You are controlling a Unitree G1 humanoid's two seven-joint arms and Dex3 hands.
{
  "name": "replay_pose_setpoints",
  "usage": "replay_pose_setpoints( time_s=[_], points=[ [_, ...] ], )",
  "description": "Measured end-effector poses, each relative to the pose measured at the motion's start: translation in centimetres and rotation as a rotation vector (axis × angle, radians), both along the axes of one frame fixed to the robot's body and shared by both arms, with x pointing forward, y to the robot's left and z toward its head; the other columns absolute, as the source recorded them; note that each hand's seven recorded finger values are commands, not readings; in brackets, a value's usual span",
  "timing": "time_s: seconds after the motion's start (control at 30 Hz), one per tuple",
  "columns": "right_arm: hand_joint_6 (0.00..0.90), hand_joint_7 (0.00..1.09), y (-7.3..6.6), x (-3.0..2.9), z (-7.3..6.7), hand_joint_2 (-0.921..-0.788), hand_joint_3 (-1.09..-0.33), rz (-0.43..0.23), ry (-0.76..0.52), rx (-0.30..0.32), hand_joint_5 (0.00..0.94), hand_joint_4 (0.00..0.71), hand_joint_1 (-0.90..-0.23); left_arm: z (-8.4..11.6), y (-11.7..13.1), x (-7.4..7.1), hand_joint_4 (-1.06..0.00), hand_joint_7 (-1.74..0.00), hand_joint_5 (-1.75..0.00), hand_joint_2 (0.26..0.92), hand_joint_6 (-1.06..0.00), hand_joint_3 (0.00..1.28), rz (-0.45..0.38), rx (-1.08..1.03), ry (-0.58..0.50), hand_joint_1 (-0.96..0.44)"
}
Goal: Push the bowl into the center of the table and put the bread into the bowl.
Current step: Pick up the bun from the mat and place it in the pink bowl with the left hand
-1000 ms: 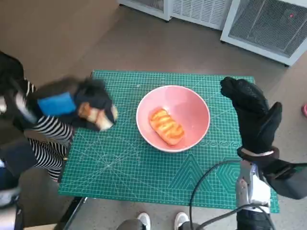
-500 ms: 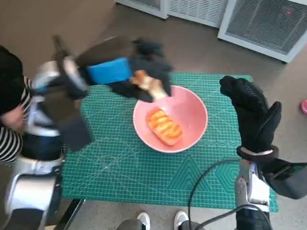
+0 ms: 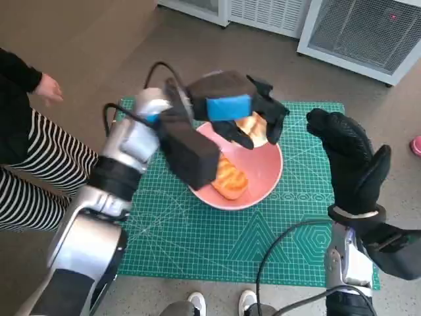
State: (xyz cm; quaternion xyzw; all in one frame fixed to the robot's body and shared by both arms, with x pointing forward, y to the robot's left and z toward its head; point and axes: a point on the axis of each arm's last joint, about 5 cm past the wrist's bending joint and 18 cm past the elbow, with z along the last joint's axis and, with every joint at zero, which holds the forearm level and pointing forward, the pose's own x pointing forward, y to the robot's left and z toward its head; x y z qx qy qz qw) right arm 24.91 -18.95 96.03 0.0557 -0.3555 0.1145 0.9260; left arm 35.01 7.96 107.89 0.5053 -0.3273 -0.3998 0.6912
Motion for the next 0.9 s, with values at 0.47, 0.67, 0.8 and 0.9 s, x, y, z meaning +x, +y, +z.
replay_pose_setpoints(
  time_s=[0.47, 0.67, 0.8, 0.9],
  points=[
    [0.05, 0.5, -0.1, -0.5, 0.1, -0.921, -0.678, -0.036, -0.002, 0.02, 0.001, 0.164, -0.668, -2.8, -0.9, 0.7, -0.36, -0.47, -0.37, 0.857, -0.34, 0.1, 0.112, 0.16, 0.167, -0.08],
    [0.048, 0.49, -0.1, -0.52, 0.1, -0.921, -0.697, -0.053, -0.004, 0.004, 0.0, 0.157, -0.664, -3.5, -0.4, 0.9, -0.15, -0.13, -0.04, 0.829, -0.28, 0.03, 0.137, 0.199, 0.276, -0.15],
    [0.045, 0.49, -0.1, -0.54, 0.2, -0.921, -0.708, -0.064, -0.008, 0.001, 0.0, 0.156, -0.663, -4.0, 0.1, 0.9, -0.11, -0.08, -0.01, 0.824, -0.26, 0.02, 0.141, 0.16, 0.327, -0.21],
    [0.044, 0.48, -0.2, -0.53, 0.2, -0.921, -0.712, -0.069, -0.01, 0.001, 0.0, 0.157, -0.664, -4.3, 0.7, 0.8, -0.07, -0.06, 0.0, 0.826, -0.24, 0.01, 0.131, 0.089, 0.365, -0.28]
  ],
)
